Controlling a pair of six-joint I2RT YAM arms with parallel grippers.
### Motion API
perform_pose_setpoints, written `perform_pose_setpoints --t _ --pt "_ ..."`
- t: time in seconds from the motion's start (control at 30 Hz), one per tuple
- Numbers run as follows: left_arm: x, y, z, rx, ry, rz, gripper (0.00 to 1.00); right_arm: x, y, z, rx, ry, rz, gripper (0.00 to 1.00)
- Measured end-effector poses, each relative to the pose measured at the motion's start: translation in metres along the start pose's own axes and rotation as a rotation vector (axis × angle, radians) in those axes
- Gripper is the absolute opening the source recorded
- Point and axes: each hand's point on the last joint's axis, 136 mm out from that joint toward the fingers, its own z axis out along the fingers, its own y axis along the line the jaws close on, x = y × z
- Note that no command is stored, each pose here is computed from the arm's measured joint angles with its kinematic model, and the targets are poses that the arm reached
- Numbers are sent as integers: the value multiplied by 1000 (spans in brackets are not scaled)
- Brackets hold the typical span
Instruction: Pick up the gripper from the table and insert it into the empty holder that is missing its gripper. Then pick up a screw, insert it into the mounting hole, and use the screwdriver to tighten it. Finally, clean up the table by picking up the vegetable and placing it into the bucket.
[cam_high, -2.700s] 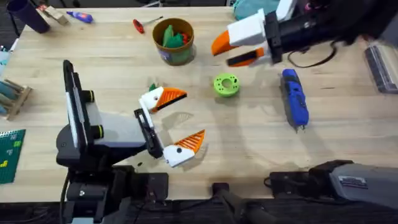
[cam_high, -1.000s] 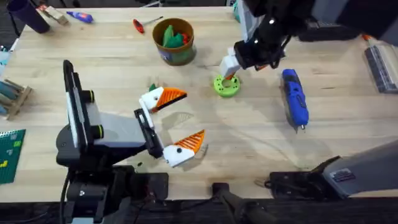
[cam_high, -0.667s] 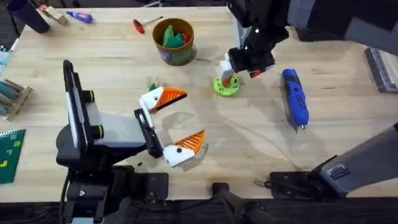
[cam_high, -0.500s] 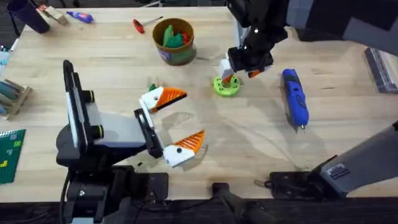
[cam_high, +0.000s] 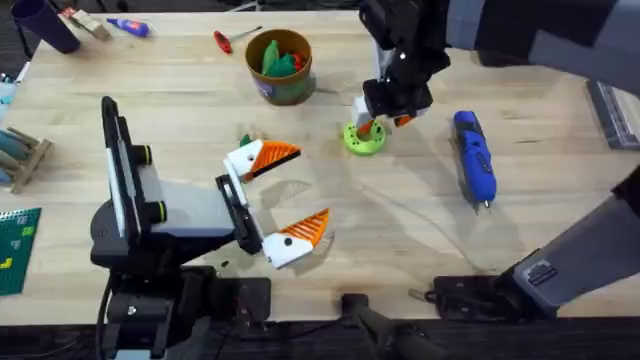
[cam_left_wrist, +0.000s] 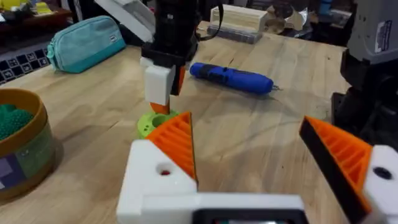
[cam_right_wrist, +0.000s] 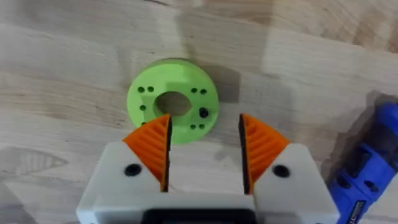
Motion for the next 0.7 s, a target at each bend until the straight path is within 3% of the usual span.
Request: perform_pose_setpoints --t 0.7 --pt "0 0 0 0 0 0 986 3 0 16 15 38 43 530"
